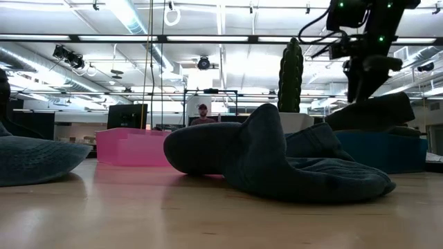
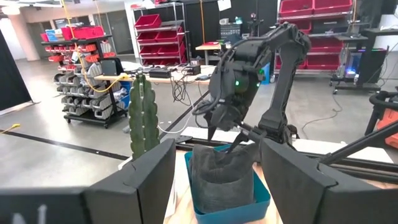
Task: Pick & Place hat
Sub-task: Put the black cap into the blue bin
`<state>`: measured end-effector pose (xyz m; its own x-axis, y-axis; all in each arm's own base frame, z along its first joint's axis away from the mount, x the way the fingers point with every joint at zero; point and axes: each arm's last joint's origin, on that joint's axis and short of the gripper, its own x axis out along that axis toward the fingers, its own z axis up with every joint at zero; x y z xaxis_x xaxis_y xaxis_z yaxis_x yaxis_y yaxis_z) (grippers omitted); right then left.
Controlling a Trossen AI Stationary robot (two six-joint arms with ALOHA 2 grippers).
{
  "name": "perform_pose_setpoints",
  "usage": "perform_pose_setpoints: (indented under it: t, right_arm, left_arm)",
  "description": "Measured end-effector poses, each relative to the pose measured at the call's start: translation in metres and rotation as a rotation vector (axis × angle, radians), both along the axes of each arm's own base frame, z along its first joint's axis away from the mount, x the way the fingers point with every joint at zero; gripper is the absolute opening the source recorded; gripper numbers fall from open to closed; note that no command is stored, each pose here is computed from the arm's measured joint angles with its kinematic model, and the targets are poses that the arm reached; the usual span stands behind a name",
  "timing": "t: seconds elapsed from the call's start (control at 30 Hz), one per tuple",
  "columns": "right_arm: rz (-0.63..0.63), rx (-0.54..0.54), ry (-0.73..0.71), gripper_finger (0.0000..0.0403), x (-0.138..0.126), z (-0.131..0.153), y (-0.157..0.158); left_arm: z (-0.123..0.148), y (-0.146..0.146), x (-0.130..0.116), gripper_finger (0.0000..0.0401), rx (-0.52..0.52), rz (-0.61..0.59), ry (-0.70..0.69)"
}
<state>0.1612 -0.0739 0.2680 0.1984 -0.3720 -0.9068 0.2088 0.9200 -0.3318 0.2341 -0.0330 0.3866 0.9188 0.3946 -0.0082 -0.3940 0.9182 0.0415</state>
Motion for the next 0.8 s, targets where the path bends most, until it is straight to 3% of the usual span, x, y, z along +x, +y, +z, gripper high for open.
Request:
perform_pose_setpoints:
  t: [0.13,0.23,0.33,0.47,0.53,0.6,0.8]
  right_arm:
    - [-0.099,0.028,-0.059,0.0293,-0.001,0.017,0.001]
    - [-0.232,0.166,-0.111,0.0268,-0.006,0.033,0.006]
    - [-0.337,0.335,-0.178,0.0217,-0.013,0.039,0.014]
    - [-0.367,0.501,-0.191,0.0109,-0.017,0.034,0.025]
    - [-0.370,0.534,-0.189,0.0046,-0.019,0.033,0.029]
    - [-0.370,0.532,-0.192,0.0013,-0.020,0.030,0.030]
    - [-0.430,0.537,-0.110,0.0006,-0.022,0.000,0.030]
  left_arm:
    - [0.000,0.000,0.000,0.0236,0.000,0.000,-0.001]
    - [0.000,0.000,0.000,0.0236,-0.001,0.000,-0.001]
    - [0.000,0.000,0.000,0.0236,0.000,0.000,-0.001]
    - [0.000,0.000,0.000,0.0236,0.000,0.000,0.001]
    - [0.000,0.000,0.000,0.0236,0.001,0.000,0.004]
    - [0.000,0.000,0.000,0.0236,0.003,0.000,0.004]
    - [0.000,0.000,0.000,0.0236,0.003,0.001,0.005]
